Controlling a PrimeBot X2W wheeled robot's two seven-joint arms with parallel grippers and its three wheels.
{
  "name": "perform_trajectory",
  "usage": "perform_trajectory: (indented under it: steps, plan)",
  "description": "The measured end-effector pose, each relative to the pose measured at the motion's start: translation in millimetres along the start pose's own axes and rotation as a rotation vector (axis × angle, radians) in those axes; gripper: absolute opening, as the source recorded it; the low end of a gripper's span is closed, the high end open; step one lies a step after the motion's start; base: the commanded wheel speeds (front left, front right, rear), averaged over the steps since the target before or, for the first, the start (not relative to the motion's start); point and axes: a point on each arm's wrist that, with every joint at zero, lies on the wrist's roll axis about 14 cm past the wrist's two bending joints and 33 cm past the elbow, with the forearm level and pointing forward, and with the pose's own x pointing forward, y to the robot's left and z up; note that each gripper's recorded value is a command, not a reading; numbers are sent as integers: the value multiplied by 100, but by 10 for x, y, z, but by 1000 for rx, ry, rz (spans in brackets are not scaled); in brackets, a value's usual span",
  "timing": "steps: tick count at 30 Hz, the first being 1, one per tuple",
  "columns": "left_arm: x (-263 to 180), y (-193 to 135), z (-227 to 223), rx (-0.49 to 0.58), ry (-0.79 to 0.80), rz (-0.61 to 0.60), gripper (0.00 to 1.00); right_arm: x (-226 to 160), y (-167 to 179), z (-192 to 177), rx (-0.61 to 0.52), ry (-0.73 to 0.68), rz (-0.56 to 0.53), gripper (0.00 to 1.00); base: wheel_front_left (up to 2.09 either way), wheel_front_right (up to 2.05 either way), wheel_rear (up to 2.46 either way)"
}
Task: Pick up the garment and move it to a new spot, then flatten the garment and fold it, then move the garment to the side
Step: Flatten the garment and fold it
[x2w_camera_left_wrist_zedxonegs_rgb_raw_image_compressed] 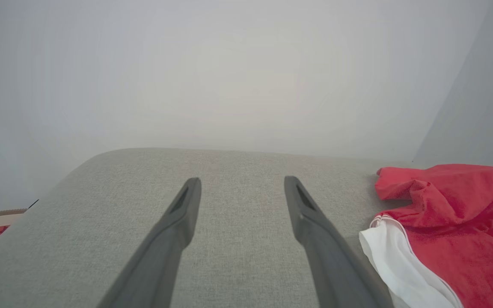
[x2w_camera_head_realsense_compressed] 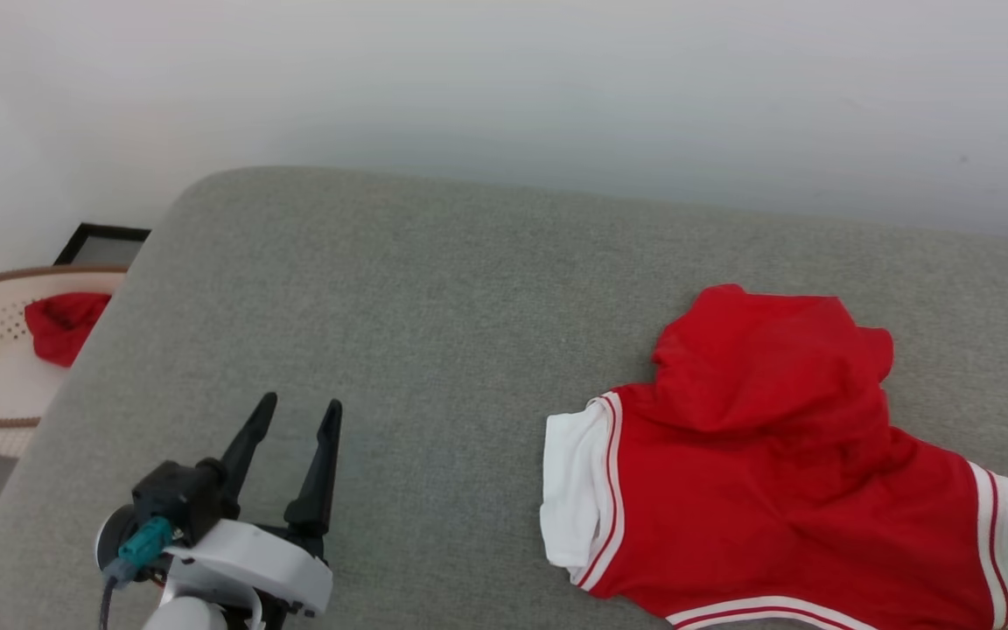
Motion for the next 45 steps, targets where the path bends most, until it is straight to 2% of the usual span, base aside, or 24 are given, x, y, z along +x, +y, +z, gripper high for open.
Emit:
perform_trajectory:
  steps: [5,12,15,20,27,32,39,42,45]
  plan:
    - [-10,-63,-26,0,11,-27,100,-73,16,133,-8,-83,11,100,0,0,0]
    - [17,-181,-28,-13,65,-83,100,-343,71,338,-2,-267,50,100,0,0,0]
    - [9,-270,-83,-54,137,-116,100,-491,124,372,27,-343,78,100,0,0,0]
    - [0,-429,-202,-147,328,-170,100,-674,135,265,86,-395,96,100,0,0,0]
    - [20,-963,-184,-287,587,-307,100,-909,120,217,128,-482,98,100,0,0,0]
    - [15,-1265,-234,-285,803,-366,100,-976,62,175,164,-513,87,100,0,0,0]
    - [6,-1661,-305,-231,1004,-458,100,-983,-73,71,202,-504,53,100,0,0,0]
    - [16,-1713,-404,-189,1059,-468,100,-975,-123,36,218,-499,41,100,0,0,0]
    - [6,-1624,-596,-106,1129,-438,100,-965,-164,28,227,-499,29,100,0,0,0]
